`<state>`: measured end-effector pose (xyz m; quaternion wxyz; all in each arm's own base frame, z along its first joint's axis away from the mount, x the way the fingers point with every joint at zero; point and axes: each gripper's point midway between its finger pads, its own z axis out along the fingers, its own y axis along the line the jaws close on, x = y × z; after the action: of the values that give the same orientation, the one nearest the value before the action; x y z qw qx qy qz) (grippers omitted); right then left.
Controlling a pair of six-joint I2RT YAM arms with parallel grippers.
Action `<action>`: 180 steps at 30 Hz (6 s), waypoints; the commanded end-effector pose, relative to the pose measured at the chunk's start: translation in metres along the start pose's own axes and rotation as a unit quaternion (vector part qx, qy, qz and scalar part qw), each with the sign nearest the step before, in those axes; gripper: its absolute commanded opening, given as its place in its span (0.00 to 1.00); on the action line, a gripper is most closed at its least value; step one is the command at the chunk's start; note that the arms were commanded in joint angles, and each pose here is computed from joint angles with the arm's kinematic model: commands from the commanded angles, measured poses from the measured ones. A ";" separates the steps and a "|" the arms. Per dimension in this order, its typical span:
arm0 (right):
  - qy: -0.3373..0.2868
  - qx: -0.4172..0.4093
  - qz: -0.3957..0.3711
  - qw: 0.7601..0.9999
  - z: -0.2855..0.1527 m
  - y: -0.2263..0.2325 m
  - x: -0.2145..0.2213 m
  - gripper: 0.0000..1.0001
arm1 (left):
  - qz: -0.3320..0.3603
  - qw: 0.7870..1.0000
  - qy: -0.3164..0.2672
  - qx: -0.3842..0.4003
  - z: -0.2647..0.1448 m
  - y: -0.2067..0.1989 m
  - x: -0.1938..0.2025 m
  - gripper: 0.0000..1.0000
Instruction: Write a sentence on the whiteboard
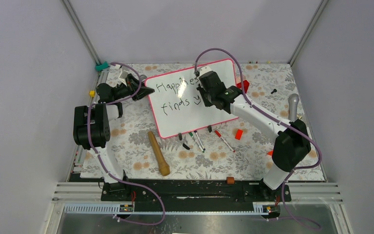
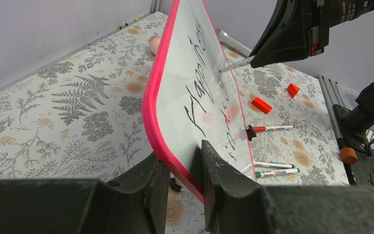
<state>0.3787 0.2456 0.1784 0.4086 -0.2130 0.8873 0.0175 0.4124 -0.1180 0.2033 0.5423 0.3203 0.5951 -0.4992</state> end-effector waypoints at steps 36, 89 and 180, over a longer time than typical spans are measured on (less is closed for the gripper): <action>-0.037 0.011 0.013 0.999 -0.001 -0.013 -0.031 0.00 | 0.093 0.983 0.083 0.132 -0.006 -0.040 0.042 0.00; -0.052 0.031 0.040 0.997 -0.017 -0.039 -0.024 0.00 | 0.092 0.984 0.082 0.132 -0.007 -0.040 0.042 0.00; -0.008 0.056 0.047 0.997 -0.003 -0.060 -0.010 0.00 | 0.092 0.983 0.082 0.132 -0.007 -0.040 0.043 0.00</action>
<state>0.3887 0.1997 0.1718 0.3933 -0.1654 0.9044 -0.0077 0.4124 -0.1180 0.2033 0.5422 0.3204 0.5951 -0.4992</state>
